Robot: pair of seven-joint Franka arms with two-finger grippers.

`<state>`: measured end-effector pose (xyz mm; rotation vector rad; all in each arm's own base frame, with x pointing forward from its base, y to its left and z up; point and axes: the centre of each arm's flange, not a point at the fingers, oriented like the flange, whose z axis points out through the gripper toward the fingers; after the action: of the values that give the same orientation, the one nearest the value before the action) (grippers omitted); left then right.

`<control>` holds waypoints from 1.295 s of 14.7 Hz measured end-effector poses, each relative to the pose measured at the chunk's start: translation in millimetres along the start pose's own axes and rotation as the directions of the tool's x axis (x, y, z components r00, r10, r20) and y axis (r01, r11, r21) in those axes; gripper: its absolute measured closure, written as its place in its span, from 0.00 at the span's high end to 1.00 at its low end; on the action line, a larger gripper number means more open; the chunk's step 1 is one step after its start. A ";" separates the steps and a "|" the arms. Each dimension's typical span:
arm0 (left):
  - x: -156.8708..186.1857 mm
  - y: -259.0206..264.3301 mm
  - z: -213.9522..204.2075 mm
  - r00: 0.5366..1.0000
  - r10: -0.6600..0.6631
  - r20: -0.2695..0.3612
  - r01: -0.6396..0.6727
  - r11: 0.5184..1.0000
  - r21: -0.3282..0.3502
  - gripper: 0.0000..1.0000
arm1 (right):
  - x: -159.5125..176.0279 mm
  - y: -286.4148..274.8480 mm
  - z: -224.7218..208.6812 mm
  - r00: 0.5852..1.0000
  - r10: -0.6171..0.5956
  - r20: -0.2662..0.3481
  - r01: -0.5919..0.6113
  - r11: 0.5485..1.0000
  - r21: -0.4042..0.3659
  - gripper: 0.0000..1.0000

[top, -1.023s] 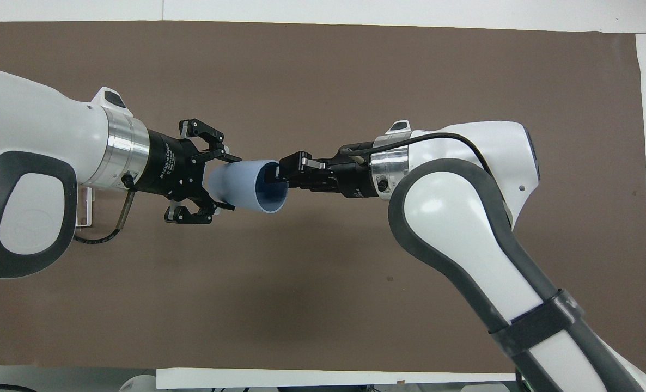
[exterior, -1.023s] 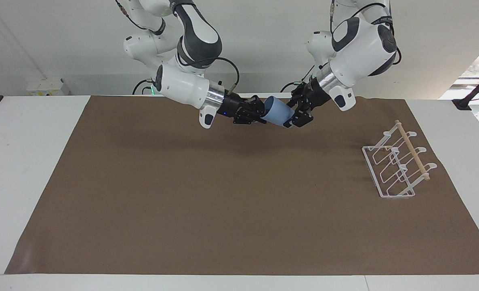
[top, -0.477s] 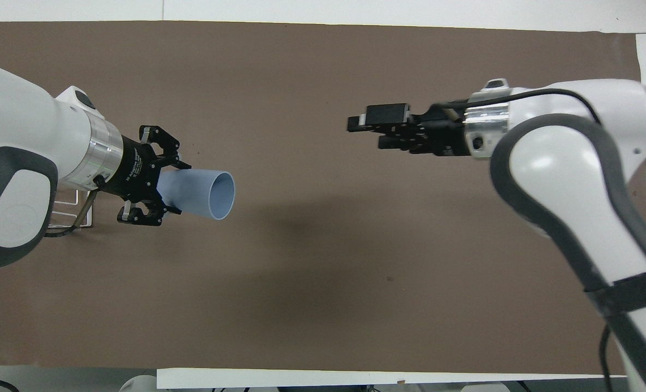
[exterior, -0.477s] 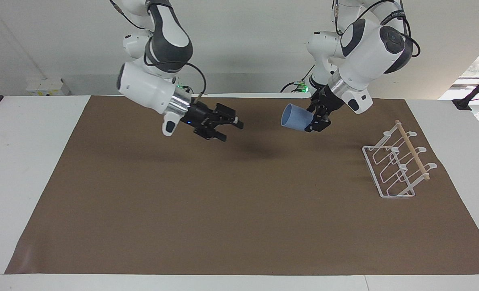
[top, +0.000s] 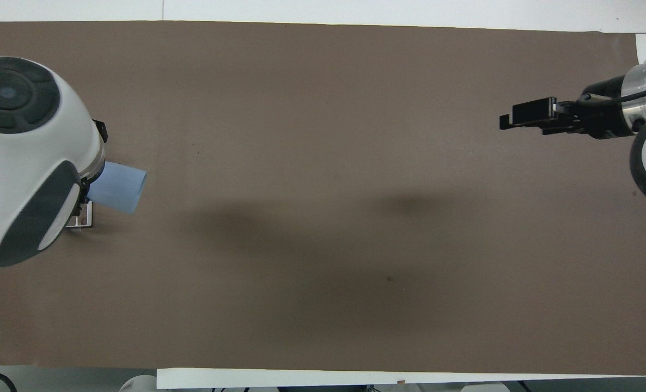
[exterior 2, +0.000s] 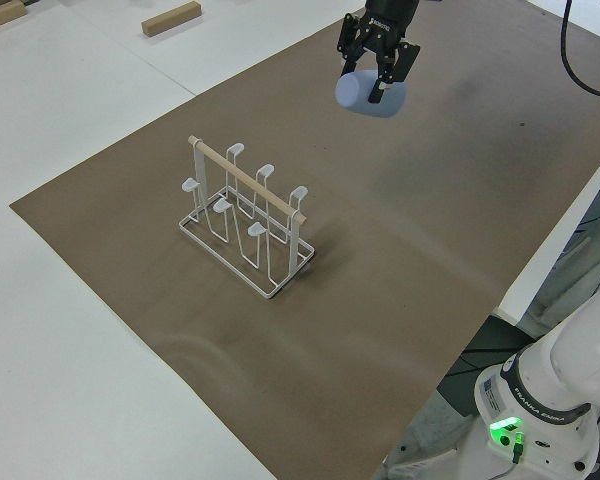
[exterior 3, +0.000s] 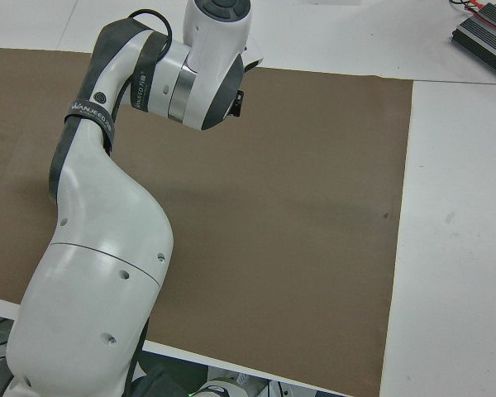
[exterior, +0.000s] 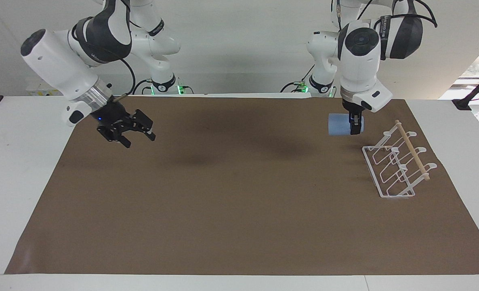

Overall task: Hang cup on cup holder
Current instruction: 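Move the cup with the left gripper onto a rack peg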

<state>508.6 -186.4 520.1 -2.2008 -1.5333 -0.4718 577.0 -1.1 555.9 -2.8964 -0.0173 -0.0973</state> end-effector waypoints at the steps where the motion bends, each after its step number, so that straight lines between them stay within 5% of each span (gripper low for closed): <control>1: -7.4 9.6 6.4 0.992 0.022 -0.123 -0.020 1.000 0.011 0.73 | -3.8 5.6 -13.0 0.999 -0.018 0.032 0.021 0.997 -0.079 1.00; 3: -23.4 32.6 24.4 0.929 0.075 -0.362 -0.061 0.997 0.051 0.73 | -12.2 14.2 -46.5 0.995 -0.026 0.092 0.044 0.976 -0.211 1.00; 5: -24.9 49.6 45.1 0.820 0.111 -0.562 -0.059 0.992 0.110 0.73 | -23.7 15.4 -85.1 0.991 -0.011 0.137 0.053 0.949 -0.311 1.00; 9: -16.0 85.1 84.4 0.575 0.086 -0.813 0.013 0.993 0.115 0.73 | -36.1 17.2 -108.0 0.985 0.020 0.172 0.034 0.950 -0.310 1.00; 12: -13.4 96.5 106.9 0.509 0.047 -0.860 0.072 0.993 0.096 0.73 | -32.5 13.1 -98.5 0.982 0.015 0.187 0.041 0.957 -0.289 1.00; 19: -10.0 89.2 161.6 0.497 0.018 -0.868 0.119 0.989 0.089 0.73 | -39.2 21.8 -95.6 0.971 0.045 0.234 0.024 0.958 -0.285 1.00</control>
<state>595.5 -138.6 364.1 -1.3680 -0.9797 -1.2318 532.1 -45.5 640.6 -3.1788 -0.0332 0.2751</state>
